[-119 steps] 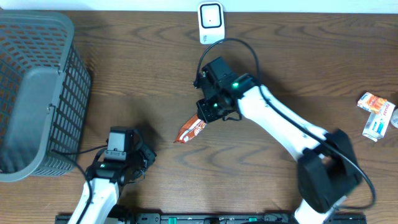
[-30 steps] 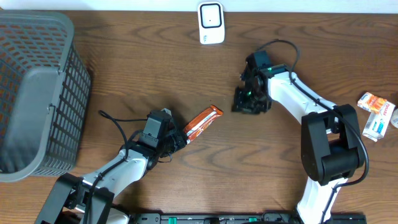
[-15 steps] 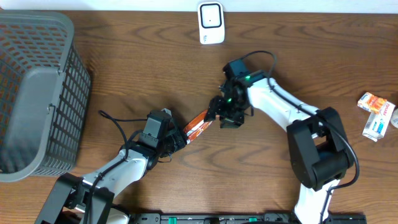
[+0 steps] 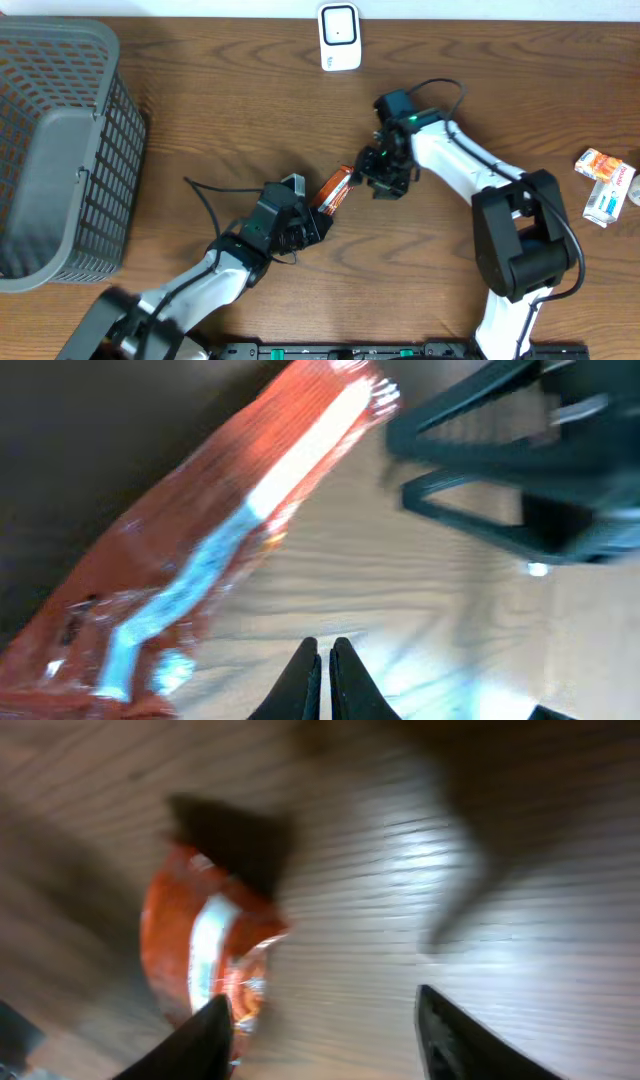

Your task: Scan the item barcode

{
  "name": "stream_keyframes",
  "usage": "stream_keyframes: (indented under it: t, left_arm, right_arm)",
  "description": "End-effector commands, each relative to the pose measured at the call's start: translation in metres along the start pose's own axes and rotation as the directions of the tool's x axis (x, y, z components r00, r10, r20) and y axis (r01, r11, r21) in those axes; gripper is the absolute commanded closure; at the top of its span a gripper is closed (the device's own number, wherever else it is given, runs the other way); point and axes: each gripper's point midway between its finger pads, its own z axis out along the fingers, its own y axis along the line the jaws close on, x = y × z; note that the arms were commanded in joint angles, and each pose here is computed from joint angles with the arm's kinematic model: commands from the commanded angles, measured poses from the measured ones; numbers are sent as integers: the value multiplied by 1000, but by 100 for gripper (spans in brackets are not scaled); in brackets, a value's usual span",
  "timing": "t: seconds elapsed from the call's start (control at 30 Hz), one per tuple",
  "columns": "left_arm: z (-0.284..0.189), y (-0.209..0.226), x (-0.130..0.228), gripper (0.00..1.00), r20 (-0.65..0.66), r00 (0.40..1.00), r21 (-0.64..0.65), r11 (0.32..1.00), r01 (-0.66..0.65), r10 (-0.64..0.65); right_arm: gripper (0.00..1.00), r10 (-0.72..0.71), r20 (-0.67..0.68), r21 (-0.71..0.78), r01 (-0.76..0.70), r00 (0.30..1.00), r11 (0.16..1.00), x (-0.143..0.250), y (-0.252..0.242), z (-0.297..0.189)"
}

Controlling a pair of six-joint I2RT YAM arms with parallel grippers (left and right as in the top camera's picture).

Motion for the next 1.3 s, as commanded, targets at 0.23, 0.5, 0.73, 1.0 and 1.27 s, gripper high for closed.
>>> stream_keyframes:
  t: [0.23,0.5,0.73,1.0,1.27]
  left_arm:
    - [-67,-13,-40,92,256,963,-54,996,-73,84]
    - [-108,10,-56,92,334,940,-123,992,-30,70]
    - [-122,17,-56,88,351,931,-152,987,-46,97]
    - [-123,25,-49,87,322,940,-188,981,-51,110]
    - [-129,11,-57,41,315,917,-214,959,-183,246]
  right_arm:
    - [92,-47,41,79,44,998,996,-5,-12,-1]
    - [90,-93,48,110,88,994,990,-5,-1,43]
    - [93,-252,109,21,251,962,968,-21,32,81]
    - [72,-507,258,-59,538,822,841,-46,106,28]
    - [51,-504,89,171,485,859,857,-23,64,-4]
